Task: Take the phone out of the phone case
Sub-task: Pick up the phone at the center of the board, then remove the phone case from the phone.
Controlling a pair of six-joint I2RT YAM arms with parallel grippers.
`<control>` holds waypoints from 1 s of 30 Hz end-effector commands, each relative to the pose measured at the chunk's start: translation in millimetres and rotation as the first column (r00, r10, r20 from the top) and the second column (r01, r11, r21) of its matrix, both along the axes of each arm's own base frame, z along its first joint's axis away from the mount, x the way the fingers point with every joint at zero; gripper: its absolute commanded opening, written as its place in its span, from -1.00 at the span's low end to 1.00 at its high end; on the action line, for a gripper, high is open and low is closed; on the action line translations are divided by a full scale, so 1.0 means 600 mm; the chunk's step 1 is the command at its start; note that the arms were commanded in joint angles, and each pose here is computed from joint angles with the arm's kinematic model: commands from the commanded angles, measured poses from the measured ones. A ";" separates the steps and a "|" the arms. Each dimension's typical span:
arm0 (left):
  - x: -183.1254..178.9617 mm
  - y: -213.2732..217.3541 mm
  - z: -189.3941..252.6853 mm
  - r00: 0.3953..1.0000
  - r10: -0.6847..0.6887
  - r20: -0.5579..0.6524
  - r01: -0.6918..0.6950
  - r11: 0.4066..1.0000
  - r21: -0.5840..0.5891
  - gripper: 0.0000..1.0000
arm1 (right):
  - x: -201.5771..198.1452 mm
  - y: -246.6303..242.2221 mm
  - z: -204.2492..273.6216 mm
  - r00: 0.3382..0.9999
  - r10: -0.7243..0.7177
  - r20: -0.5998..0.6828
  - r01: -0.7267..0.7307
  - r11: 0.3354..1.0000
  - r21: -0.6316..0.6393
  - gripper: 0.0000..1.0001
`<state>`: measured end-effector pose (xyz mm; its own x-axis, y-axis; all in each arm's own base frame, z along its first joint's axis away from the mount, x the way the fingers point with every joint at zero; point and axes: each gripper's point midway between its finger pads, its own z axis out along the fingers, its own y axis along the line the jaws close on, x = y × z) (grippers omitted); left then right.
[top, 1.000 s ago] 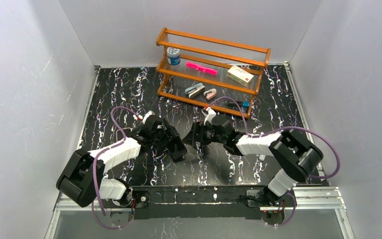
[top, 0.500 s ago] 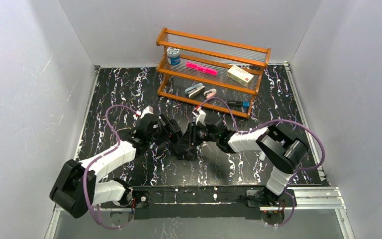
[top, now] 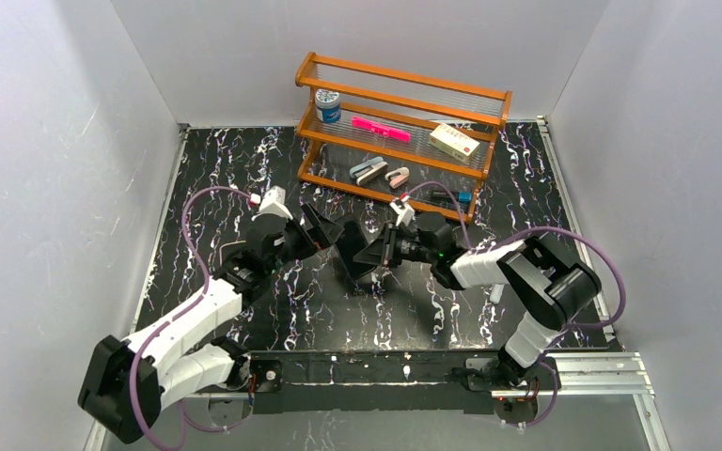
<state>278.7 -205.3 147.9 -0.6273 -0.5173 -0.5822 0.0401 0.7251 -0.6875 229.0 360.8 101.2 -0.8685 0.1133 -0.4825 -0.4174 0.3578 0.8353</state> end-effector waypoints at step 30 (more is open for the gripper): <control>-0.013 -0.134 0.179 0.895 -0.238 0.378 0.399 0.807 -0.435 0.36 | -0.043 -0.075 0.253 0.986 -0.001 0.164 -0.090 0.833 0.545 -0.97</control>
<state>278.7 -280.0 226.9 -0.6602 -0.5657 -0.4941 0.3899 0.3040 -0.8692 214.1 315.1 212.5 -0.8552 0.3272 -0.4020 -0.4384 -0.0429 0.8978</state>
